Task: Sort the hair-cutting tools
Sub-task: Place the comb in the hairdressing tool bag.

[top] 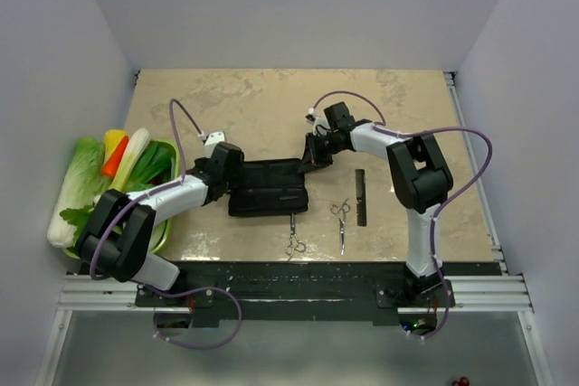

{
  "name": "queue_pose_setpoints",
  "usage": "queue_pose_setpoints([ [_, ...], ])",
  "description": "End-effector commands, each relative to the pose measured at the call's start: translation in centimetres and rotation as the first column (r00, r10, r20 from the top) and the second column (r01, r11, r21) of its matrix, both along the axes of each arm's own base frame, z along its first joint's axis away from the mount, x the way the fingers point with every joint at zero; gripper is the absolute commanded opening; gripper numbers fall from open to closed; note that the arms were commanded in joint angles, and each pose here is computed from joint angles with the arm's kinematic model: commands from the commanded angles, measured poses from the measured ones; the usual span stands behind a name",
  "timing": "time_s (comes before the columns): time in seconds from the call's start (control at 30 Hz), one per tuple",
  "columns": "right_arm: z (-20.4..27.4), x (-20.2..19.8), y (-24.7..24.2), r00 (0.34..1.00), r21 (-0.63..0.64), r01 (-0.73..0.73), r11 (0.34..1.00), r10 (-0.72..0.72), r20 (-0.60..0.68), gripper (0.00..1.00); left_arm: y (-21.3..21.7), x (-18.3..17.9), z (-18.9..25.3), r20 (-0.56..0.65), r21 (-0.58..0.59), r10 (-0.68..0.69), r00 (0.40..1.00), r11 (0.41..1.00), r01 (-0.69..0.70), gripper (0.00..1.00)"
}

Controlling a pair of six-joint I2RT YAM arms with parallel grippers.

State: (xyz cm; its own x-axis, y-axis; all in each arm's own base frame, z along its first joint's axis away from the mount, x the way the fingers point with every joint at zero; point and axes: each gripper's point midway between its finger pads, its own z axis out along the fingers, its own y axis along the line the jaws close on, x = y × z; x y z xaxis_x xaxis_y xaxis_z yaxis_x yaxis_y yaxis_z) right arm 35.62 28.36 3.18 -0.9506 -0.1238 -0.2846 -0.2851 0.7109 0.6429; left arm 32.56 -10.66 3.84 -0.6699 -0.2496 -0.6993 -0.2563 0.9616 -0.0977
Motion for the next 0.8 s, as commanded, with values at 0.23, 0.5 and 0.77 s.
queue_pose_setpoints([
  [0.23,-1.2,0.8,1.3,0.999,-0.066,-0.041,0.997,0.042,0.008,0.0,-0.1,0.7,1.4,0.063,0.011,-0.001,0.998,1.0,0.0,0.79],
  [0.5,-2.3,0.9,2.8,0.998,-0.079,-0.06,0.995,0.06,0.001,0.0,-0.2,0.6,1.6,0.068,0.02,-0.003,0.998,1.0,0.001,0.79],
  [0.77,-2.9,1.4,2.7,0.999,-0.104,-0.03,0.994,0.031,0.009,0.09,-0.3,0.6,2.0,0.077,0.019,-0.004,0.997,1.0,0.002,0.79],
])
